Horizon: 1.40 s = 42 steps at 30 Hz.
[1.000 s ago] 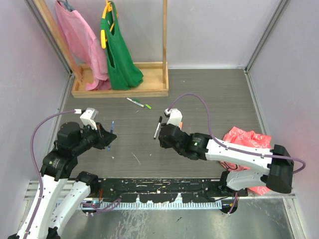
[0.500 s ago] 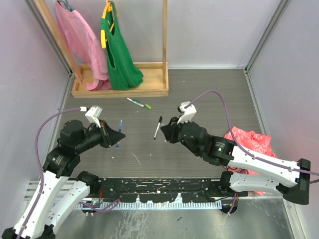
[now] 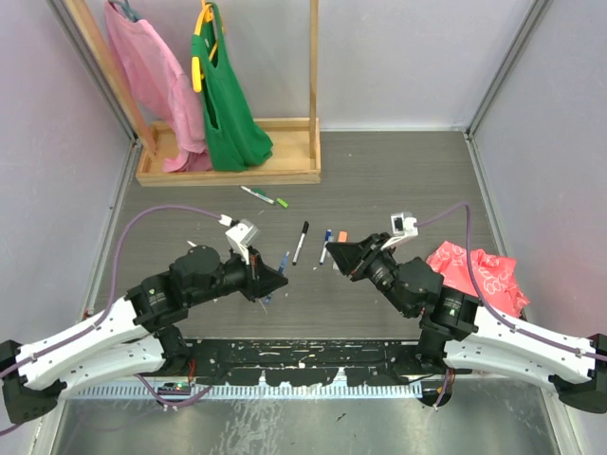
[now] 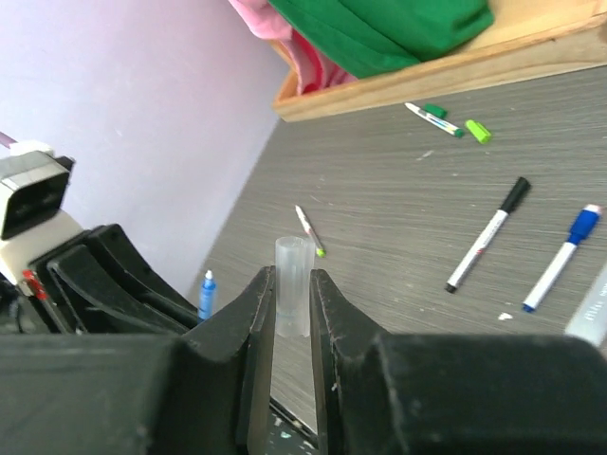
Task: Insert the pens into the pen caps
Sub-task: Insert the pen cap onto the pen.
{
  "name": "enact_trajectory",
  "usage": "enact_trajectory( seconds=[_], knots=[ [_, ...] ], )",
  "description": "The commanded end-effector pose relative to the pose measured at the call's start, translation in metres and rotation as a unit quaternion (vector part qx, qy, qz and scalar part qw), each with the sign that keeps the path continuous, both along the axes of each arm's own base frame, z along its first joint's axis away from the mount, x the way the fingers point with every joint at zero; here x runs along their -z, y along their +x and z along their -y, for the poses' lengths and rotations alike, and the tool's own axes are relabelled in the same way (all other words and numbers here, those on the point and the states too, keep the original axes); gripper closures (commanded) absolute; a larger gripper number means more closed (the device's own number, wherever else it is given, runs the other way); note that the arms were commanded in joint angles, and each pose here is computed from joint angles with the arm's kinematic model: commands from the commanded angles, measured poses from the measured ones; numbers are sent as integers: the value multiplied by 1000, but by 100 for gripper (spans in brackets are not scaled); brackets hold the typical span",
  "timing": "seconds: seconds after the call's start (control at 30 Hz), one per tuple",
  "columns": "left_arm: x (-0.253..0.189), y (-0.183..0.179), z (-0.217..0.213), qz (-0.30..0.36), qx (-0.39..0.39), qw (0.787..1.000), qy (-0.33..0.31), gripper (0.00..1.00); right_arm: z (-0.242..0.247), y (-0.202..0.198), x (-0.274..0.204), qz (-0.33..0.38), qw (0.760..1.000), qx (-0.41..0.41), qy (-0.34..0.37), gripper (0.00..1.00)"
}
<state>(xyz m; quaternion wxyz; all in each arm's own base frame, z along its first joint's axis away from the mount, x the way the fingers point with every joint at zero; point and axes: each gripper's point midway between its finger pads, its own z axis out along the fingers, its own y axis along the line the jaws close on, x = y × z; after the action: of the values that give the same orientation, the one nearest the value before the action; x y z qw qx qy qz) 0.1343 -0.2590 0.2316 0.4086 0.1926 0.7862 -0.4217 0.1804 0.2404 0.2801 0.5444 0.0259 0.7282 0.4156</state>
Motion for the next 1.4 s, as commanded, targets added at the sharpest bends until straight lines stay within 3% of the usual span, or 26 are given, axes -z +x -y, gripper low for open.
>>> enact_trajectory(
  seconds=[0.0, 0.3, 0.67, 1.37],
  knots=[
    [-58, 1, 34, 63, 23, 992, -107, 100, 3, -4, -50, 22, 985, -1, 168, 100],
    [-79, -24, 63, 107, 98, 980, -133, 100, 6, -18, -87, 98, 965, -41, 239, 99],
    [-106, -34, 62, 154, 129, 966, -162, 100, 5, -30, -133, 192, 954, -71, 218, 100],
    [-119, -32, 59, 161, 114, 961, -194, 100, -5, -40, -137, 200, 949, -106, 220, 100]
  ],
)
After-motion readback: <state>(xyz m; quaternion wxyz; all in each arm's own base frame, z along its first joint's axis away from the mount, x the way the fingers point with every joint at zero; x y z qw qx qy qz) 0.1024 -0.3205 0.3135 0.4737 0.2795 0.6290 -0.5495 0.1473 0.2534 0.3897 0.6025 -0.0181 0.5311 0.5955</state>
